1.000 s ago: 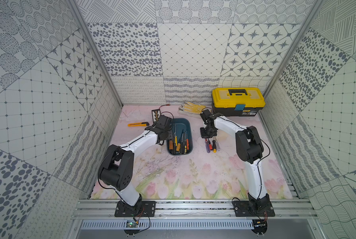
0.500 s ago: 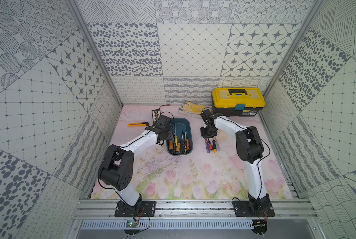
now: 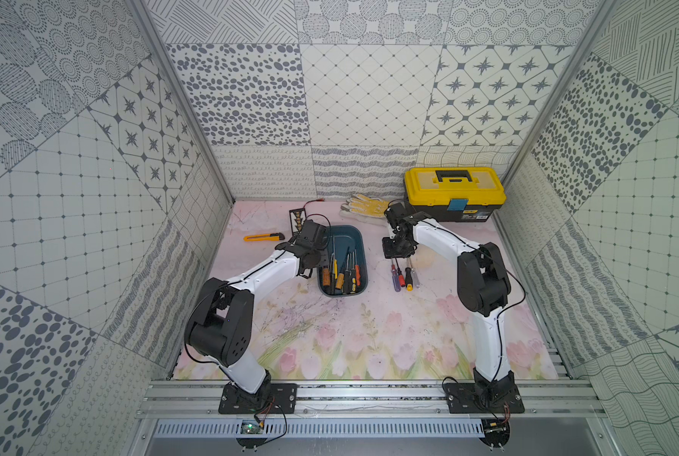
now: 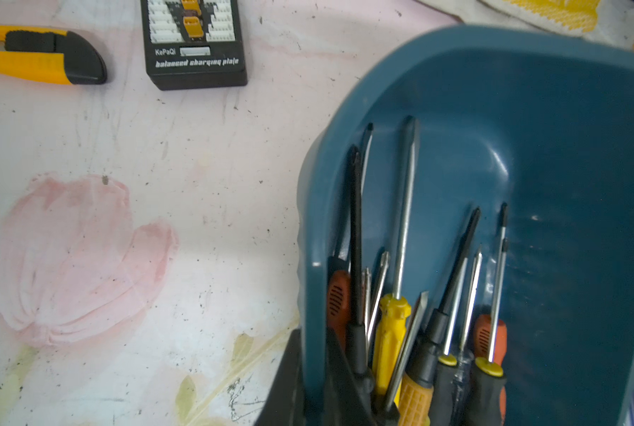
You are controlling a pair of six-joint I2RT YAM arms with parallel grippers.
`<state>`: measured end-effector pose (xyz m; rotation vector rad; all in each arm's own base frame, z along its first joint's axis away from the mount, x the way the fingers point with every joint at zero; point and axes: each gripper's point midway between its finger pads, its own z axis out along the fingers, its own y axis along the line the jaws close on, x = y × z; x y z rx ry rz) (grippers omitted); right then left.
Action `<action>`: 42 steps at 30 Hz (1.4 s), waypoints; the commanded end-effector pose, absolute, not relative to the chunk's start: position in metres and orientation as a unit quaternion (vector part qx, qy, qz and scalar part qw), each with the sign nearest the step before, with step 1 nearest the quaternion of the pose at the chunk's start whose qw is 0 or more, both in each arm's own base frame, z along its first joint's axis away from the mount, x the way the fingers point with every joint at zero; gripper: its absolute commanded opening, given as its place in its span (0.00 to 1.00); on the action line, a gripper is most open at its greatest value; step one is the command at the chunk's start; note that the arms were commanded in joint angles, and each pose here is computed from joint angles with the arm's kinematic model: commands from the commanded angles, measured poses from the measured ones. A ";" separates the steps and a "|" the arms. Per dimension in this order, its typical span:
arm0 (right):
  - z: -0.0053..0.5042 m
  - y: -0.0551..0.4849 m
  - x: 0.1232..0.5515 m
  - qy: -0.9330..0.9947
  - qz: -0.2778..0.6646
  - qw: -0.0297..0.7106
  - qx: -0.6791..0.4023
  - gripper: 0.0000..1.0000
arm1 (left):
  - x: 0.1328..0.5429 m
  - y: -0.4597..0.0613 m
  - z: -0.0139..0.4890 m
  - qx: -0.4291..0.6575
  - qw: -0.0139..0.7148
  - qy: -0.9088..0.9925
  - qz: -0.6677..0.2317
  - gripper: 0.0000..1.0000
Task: Take out the screwdriver from the storage box
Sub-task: Pick up the screwdriver from the storage box.
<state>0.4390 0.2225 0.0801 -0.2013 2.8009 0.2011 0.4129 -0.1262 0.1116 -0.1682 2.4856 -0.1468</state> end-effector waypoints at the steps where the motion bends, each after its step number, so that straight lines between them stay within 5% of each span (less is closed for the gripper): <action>1: 0.139 0.243 0.447 0.959 0.121 0.241 -0.088 0.45 | 0.430 -0.135 0.139 -0.052 0.377 0.921 -0.079 0.00; 14: 0.217 0.322 0.421 0.898 0.287 0.300 -0.148 0.46 | 0.429 -0.140 0.139 -0.046 0.376 0.921 -0.088 0.00; 42: 0.095 0.405 0.393 0.923 0.291 0.190 -0.165 0.38 | 0.421 -0.141 0.135 -0.041 0.372 0.923 -0.084 0.00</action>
